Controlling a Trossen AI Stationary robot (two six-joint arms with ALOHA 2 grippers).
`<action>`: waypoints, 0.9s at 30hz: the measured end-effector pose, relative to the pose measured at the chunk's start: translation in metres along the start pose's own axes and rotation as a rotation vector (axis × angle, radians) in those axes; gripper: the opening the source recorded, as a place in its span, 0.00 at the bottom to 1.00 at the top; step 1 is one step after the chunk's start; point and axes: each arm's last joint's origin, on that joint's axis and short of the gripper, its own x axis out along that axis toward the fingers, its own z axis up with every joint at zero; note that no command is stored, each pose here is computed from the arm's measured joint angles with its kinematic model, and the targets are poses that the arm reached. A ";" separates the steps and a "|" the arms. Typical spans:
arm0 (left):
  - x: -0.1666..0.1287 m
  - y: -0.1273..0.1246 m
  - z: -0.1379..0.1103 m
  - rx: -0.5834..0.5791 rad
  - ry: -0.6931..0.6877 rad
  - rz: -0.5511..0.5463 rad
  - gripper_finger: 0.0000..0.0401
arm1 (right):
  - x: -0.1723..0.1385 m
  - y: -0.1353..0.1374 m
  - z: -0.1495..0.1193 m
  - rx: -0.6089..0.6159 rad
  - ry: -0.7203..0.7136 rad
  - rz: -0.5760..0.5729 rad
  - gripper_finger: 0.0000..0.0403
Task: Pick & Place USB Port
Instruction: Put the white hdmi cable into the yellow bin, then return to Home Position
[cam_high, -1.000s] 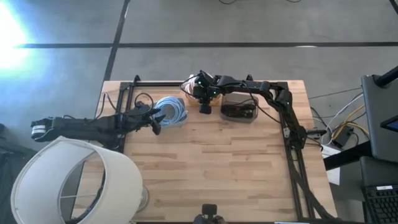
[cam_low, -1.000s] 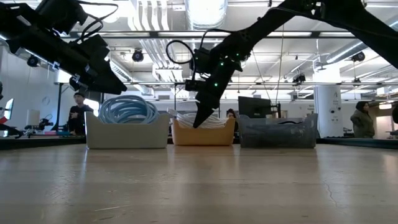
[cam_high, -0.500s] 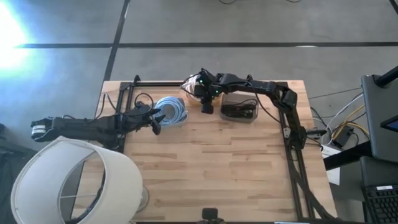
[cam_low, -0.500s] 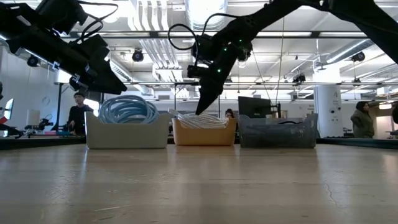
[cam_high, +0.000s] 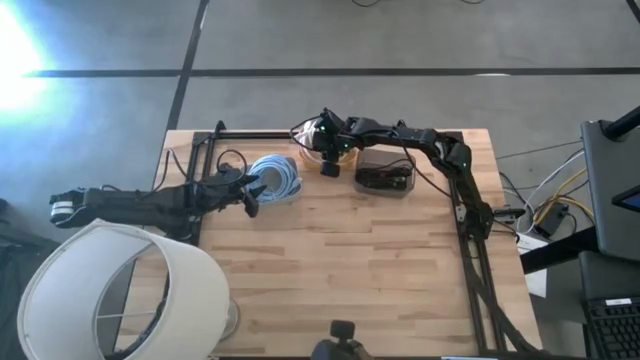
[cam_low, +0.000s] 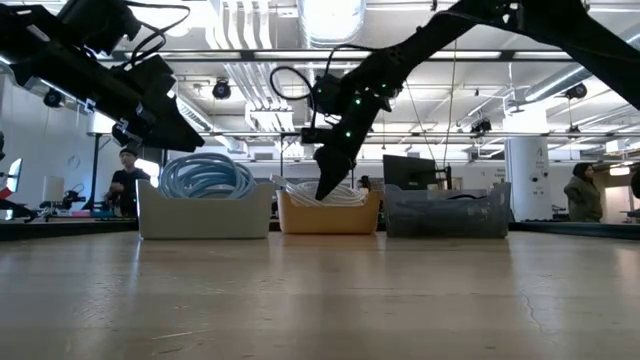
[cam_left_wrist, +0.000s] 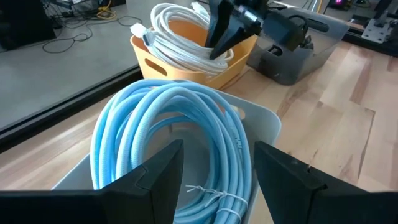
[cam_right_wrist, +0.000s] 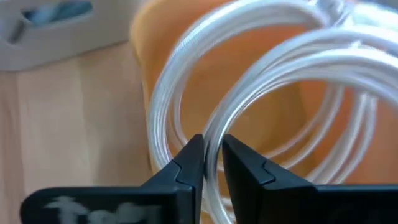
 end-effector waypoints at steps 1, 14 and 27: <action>0.000 0.000 0.000 0.000 -0.001 0.000 0.50 | 0.001 -0.001 -0.001 0.005 0.005 0.000 0.12; 0.000 0.000 0.000 -0.002 0.000 0.000 0.50 | 0.026 -0.014 -0.018 0.053 0.018 0.148 0.11; 0.000 0.000 0.000 -0.023 -0.001 0.000 0.50 | -0.023 -0.011 -0.006 0.043 0.064 0.168 0.12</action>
